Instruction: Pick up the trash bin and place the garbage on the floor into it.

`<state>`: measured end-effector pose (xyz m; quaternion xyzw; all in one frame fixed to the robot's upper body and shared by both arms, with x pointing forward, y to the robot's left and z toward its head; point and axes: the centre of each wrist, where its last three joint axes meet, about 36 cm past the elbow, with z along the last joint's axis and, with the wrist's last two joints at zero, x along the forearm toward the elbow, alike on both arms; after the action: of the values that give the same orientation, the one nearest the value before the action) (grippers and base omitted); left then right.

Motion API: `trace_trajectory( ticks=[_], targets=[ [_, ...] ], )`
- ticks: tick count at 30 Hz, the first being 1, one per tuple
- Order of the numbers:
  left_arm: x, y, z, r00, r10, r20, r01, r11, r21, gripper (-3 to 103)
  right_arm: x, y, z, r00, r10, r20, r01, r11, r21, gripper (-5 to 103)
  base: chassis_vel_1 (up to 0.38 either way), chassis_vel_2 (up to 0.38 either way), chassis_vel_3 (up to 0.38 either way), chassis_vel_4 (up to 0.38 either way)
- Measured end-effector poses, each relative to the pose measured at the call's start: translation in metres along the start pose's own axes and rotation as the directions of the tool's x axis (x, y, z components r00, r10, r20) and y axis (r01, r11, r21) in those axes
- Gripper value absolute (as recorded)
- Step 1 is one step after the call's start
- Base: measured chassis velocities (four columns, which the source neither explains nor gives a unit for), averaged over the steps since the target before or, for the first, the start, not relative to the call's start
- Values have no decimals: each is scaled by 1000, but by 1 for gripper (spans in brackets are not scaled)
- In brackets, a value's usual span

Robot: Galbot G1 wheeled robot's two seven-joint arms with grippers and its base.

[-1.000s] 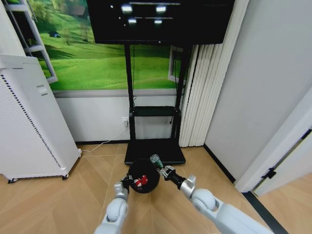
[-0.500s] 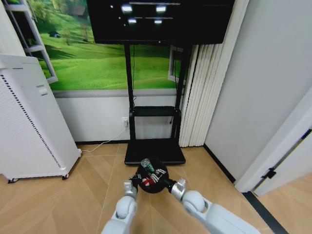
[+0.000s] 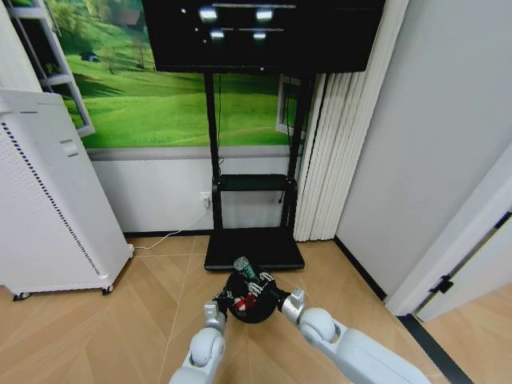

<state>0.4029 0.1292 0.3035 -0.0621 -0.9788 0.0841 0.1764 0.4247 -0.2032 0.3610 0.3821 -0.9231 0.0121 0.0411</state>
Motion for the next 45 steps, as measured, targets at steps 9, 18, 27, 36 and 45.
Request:
trace_trajectory(
  ticks=[9, 18, 27, 36, 45],
  targets=[
    [2, 1, 1, 1000, -2, 0, 2, 1000, 3, 4, 3, 0, 1, 1000, 3, -2, -3, 1000, -3, 98, 0, 0, 0, 0],
    [59, 49, -31, 994, -80, 76, 79, 997, 14, 4, 13, -47, -21, 963, 271, 5, -270, 961, -57, 100, 0, 0, 0, 0],
    [109, 82, -45, 983, -154, 102, 153, 988, 11, 4, 27, -84, 9, 874, 480, -76, -485, 872, -66, 100, 0, 0, 0, 0],
    [158, 103, -67, 971, -200, 133, 202, 979, 1, 4, 48, -104, 1, 715, 685, -143, -699, 709, -98, 100, 0, 0, 0, 0],
    [181, 113, -84, 965, -208, 159, 215, 976, -23, 4, 85, -133, -8, 548, 822, -155, -836, 544, -70, 100, 0, 0, 0, 0]
  ],
)
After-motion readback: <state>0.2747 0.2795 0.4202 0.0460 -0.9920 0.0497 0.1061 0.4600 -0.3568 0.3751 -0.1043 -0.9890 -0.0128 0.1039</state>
